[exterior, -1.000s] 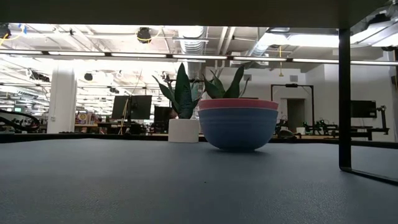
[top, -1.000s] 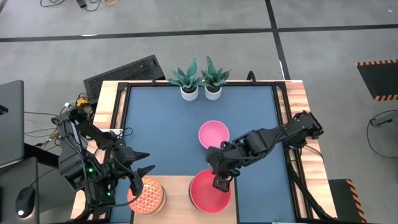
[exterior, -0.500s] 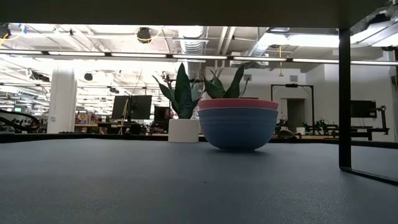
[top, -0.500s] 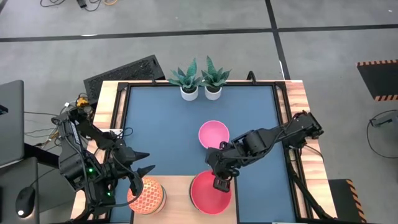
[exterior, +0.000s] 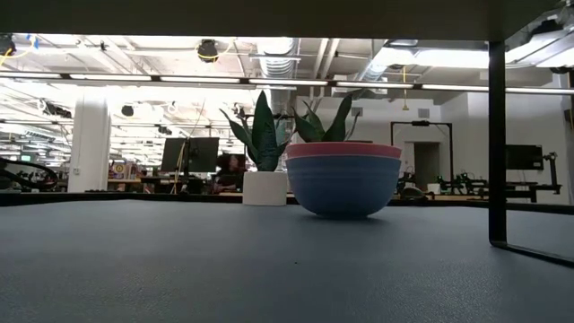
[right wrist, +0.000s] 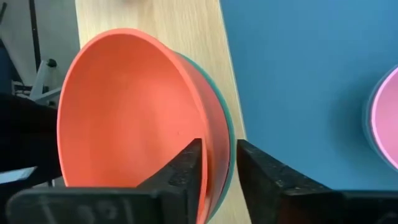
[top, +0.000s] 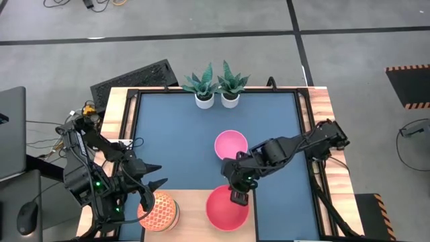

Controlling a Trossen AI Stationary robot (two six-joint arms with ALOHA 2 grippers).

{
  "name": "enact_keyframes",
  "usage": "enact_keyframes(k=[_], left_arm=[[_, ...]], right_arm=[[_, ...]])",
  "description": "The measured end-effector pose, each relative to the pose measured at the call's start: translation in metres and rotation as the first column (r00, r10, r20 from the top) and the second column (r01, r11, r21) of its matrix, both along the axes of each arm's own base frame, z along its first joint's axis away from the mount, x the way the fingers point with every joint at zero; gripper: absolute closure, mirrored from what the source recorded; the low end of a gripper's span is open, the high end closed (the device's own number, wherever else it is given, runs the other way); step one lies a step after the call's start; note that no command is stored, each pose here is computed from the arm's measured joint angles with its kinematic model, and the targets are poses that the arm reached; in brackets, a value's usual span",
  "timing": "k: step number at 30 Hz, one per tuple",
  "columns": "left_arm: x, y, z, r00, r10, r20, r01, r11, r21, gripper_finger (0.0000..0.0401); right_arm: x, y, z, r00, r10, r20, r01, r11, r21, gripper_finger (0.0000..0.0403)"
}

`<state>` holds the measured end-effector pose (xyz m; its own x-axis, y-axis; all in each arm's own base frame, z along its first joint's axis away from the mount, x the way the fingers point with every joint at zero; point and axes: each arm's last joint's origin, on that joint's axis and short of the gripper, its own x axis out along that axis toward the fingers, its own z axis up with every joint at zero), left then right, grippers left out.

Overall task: Place and stack bowls onto a shelf
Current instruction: Stack the orange bowl on top of the green bowl on the shelf

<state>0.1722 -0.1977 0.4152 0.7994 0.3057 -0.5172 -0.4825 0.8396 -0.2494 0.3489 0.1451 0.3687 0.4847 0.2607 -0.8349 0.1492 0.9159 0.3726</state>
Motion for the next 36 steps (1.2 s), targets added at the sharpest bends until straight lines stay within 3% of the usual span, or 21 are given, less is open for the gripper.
enact_keyframes(k=[6,12,16,20,30,36], left_arm=[[0.0,0.0,0.0,1.0,0.0,0.0,0.0,1.0,0.0,0.0186],[0.0,0.0,0.0,1.0,0.0,0.0,0.0,1.0,0.0,0.0186],[0.0,0.0,0.0,1.0,0.0,0.0,0.0,1.0,0.0,0.0186],[0.0,0.0,0.0,1.0,0.001,0.0,-0.001,1.0,0.0,0.0186],[0.0,0.0,0.0,1.0,0.002,0.001,-0.002,1.0,-0.008,0.0186],[0.0,0.0,0.0,1.0,0.0,-0.004,0.0,1.0,-0.014,0.0186]], right_arm=[[-0.001,-0.005,0.004,1.0,-0.01,0.015,0.01,1.0,0.006,0.024],[0.001,-0.013,0.031,0.992,-0.003,0.128,0.001,1.0,0.015,0.0243],[0.007,-0.01,0.041,0.962,0.079,0.261,-0.09,0.996,0.03,0.0266],[0.013,-0.004,0.038,0.934,0.217,0.283,-0.251,0.964,0.086,0.0306],[0.036,-0.018,0.003,0.954,0.261,0.146,-0.276,0.957,0.09,0.0378],[0.041,-0.03,-0.004,0.966,0.241,0.094,-0.25,0.963,0.098,0.0372]])
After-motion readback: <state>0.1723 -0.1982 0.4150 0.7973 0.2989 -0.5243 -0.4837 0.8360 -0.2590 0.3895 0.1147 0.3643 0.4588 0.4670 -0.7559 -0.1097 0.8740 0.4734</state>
